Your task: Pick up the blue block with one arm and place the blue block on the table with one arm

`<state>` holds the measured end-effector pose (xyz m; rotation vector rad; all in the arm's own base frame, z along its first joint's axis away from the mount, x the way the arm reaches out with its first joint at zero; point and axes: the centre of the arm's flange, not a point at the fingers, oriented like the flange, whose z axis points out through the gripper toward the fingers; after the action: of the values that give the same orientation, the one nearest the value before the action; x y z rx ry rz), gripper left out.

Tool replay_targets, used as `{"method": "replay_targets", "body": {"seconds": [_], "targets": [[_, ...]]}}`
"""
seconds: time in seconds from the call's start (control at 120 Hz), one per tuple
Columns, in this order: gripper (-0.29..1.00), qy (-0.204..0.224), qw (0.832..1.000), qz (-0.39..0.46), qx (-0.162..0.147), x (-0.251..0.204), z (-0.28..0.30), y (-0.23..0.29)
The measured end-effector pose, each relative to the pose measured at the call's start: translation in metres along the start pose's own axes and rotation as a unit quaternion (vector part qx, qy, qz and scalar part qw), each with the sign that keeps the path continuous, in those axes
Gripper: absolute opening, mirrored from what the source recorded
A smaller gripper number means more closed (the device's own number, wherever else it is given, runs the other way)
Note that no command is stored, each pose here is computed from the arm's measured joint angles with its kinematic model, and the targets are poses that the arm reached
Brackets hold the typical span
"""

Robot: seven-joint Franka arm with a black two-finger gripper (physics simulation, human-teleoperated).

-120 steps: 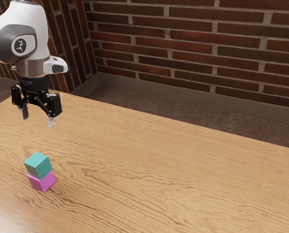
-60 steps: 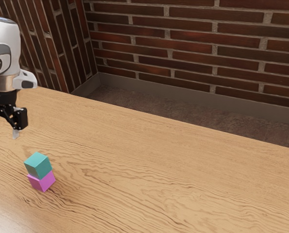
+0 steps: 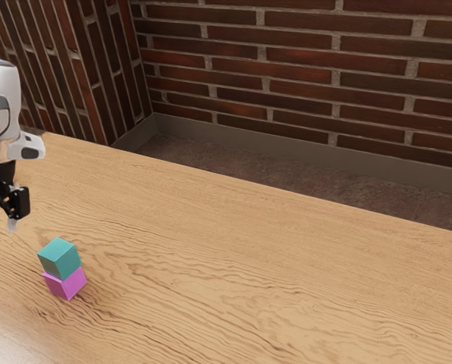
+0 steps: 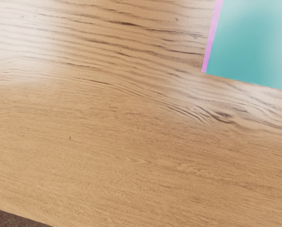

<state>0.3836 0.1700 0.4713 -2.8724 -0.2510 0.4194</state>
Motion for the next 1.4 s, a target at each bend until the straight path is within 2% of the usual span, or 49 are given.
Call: {"method": "replay_targets", "body": {"seconds": [0.525, 0.883, 1.4], "targets": [[0.7, 0.015, 0.997, 0.072, -0.017, 0.042, 0.047, 0.028], [0.7, 0.03, 0.996, 0.086, -0.023, 0.059, 0.065, 0.048], [0.7, 0.023, 0.996, 0.074, -0.041, 0.081, 0.103, 0.067]]}}
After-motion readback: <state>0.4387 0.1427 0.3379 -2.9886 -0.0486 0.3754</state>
